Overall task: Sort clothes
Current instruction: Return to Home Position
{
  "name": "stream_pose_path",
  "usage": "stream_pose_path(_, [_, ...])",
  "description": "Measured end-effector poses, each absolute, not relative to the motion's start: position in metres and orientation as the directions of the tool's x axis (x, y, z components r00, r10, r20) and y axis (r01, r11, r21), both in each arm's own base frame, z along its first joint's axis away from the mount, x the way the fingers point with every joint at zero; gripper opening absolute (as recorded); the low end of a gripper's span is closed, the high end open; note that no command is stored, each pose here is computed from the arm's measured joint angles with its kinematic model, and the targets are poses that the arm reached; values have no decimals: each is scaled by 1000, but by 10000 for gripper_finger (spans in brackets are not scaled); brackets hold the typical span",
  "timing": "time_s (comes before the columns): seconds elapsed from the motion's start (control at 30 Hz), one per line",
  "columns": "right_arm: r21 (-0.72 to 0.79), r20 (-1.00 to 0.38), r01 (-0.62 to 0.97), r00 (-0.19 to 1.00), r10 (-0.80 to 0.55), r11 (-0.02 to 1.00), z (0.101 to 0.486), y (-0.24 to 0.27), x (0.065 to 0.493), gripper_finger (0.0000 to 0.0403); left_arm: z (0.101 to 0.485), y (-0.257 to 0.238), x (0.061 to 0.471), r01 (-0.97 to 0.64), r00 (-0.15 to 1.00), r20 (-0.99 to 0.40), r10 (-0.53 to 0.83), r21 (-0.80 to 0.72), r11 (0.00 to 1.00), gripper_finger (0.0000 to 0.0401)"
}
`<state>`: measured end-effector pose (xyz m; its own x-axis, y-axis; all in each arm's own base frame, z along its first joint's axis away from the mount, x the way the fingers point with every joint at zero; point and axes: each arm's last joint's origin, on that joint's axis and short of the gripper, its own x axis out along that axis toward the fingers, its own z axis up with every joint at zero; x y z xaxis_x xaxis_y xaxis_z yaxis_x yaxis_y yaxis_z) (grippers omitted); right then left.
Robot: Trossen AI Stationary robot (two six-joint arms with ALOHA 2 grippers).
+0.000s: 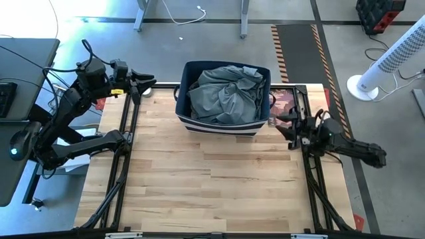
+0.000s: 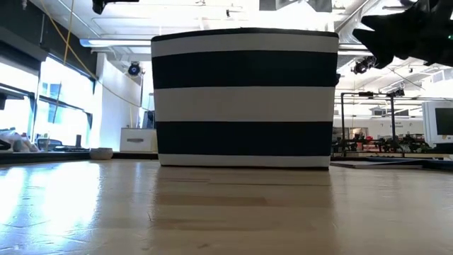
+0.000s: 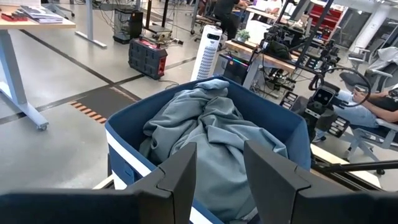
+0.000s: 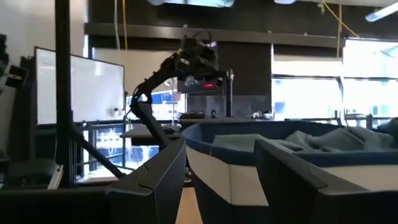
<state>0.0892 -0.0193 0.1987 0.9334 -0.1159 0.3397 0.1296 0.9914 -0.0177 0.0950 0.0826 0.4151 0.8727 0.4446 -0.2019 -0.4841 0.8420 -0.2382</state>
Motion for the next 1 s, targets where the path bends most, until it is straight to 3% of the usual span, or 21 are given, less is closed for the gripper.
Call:
stream_pose_path(0.27, [-173,270,115,961,-65,978,192,-9,93,188,415,83,95,-484,873,-202,444,-238,842,131])
stream_pose_path(0.77, [-183,16,11,1000,-8,983,167,-4,98,188,415,83,95,-484,873,-202,444,-238,842,131])
stream_pose_path(1.0, [-183,7,10,1000,-8,983,167,-4,98,188,415,83,95,-484,873,-202,445,-238,842,131])
